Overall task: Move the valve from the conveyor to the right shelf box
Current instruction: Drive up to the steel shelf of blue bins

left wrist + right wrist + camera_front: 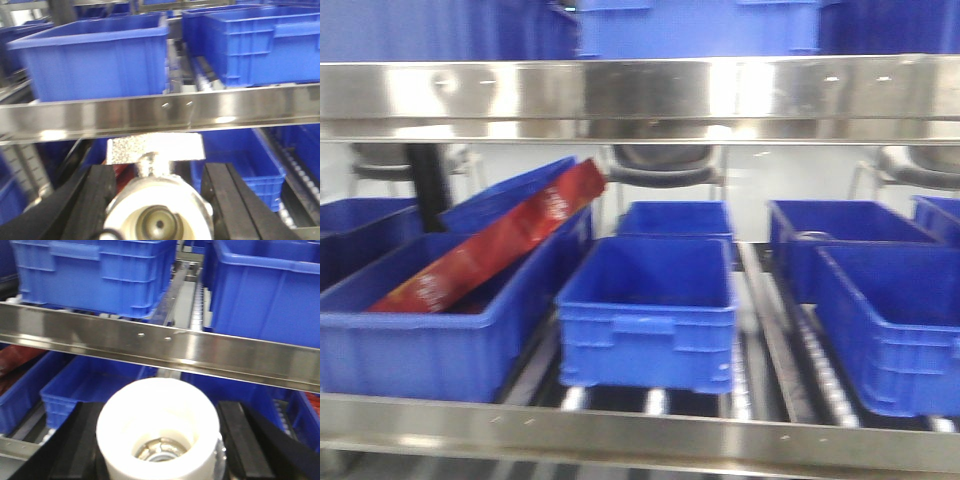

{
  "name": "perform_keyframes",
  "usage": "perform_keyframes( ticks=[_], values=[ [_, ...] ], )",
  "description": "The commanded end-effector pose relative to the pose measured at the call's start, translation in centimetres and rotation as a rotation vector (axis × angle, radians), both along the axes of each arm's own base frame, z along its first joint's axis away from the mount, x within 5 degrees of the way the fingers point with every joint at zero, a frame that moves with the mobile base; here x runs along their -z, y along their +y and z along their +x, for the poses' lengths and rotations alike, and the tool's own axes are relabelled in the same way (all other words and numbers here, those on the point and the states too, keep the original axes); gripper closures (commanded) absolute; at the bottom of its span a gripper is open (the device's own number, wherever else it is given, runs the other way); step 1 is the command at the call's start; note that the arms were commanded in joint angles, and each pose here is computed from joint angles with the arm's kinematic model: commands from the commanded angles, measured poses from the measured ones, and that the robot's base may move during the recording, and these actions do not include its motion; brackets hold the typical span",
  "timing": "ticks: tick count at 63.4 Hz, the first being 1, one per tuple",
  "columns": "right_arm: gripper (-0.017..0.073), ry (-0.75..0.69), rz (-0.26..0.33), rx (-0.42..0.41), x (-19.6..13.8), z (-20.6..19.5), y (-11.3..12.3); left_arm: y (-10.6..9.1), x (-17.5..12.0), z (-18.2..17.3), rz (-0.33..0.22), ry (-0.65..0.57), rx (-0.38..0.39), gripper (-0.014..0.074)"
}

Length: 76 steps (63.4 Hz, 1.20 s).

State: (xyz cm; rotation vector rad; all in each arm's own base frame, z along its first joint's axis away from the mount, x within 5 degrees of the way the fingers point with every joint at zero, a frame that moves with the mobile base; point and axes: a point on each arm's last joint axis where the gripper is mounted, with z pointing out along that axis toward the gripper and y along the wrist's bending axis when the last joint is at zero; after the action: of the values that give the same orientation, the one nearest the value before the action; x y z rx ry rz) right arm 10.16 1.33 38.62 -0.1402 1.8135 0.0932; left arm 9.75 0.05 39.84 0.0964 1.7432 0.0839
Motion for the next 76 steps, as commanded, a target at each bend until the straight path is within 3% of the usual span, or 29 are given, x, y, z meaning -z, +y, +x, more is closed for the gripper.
perform_keyframes(
  ticks=[1, 76],
  values=[
    [0.0712, -0.106, 0.004, 0.011, -1.2, -0.15, -0.1, -0.03, -0.68, -0.14, -0.012, -0.065, 0.0, 0.0705],
    [0.0712, -0.106, 0.004, 0.011, -1.2, -0.15, -0.1, -0.03, -0.68, -0.14, -0.012, -0.065, 0.0, 0.0705]
  ],
)
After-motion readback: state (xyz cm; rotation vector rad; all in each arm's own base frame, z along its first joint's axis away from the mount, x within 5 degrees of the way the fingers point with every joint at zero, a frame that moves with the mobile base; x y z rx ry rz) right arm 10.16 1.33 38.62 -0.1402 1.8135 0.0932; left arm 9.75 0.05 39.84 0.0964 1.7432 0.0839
